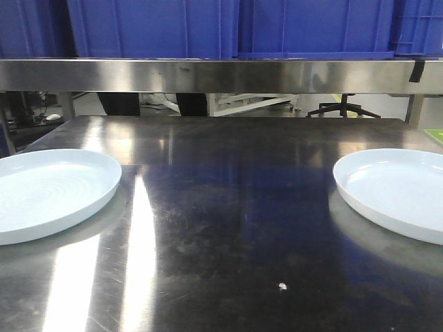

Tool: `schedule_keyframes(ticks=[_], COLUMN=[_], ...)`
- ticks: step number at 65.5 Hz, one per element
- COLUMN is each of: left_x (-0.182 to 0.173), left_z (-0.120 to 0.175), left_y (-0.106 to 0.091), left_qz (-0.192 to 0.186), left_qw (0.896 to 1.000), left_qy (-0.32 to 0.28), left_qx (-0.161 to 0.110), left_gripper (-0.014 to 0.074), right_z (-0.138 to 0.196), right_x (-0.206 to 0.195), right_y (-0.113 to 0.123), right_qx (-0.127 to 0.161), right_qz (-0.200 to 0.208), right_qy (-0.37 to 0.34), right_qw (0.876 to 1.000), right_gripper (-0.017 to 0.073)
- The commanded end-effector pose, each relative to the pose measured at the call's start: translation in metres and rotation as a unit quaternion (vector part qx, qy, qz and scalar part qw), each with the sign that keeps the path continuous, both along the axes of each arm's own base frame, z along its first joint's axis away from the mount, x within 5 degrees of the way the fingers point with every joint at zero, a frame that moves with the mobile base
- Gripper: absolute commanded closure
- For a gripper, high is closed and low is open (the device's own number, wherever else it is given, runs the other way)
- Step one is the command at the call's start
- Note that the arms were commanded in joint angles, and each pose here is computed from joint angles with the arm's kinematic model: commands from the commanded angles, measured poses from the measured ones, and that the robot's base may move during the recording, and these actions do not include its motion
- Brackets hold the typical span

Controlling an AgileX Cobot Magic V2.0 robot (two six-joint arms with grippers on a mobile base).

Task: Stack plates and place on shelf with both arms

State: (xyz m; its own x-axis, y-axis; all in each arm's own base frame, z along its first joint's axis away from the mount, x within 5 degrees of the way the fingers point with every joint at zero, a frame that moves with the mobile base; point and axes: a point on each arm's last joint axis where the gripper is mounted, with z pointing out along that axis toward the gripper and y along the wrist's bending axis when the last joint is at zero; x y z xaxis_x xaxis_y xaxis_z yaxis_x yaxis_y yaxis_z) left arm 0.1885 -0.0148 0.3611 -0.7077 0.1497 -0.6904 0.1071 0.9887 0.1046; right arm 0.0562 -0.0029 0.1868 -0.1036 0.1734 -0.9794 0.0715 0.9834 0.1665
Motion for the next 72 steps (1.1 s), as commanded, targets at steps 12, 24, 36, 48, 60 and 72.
schedule_keyframes(ticks=[12, 24, 36, 48, 60, 72], left_x=[0.002, 0.001, 0.0, -0.001, -0.001, -0.002], left_z=[0.015, 0.014, 0.013, 0.012, 0.012, 0.012], left_y=[-0.002, -0.002, -0.001, -0.001, -0.001, -0.004], left_qz=[-0.006, -0.005, -0.004, -0.003, -0.003, -0.011], left_qw=[0.999, 0.999, 0.999, 1.0, 1.0, 1.0], left_qy=[-0.045, -0.038, -0.032, -0.021, -0.021, -0.021], left_qx=[-0.007, -0.006, -0.005, -0.003, -0.003, -0.005], left_gripper=[0.0505, 0.0505, 0.0505, 0.0505, 0.0505, 0.0505], right_z=[0.009, 0.009, 0.012, 0.03, 0.074, 0.129], right_x=[-0.001, -0.001, -0.001, -0.003, -0.009, 0.023], right_y=[0.0, 0.0, 0.0, 0.0, 0.001, 0.0], right_qx=[-0.005, -0.006, -0.006, 0.015, 0.052, 0.057], right_qz=[-0.003, -0.003, -0.003, -0.003, -0.001, -0.006], right_qy=[-0.051, -0.05, -0.066, -0.147, -0.08, 0.102], right_qw=[0.999, 0.999, 0.998, 0.989, 0.995, 0.993], right_gripper=[0.0511, 0.0511, 0.0511, 0.0511, 0.0511, 0.0511])
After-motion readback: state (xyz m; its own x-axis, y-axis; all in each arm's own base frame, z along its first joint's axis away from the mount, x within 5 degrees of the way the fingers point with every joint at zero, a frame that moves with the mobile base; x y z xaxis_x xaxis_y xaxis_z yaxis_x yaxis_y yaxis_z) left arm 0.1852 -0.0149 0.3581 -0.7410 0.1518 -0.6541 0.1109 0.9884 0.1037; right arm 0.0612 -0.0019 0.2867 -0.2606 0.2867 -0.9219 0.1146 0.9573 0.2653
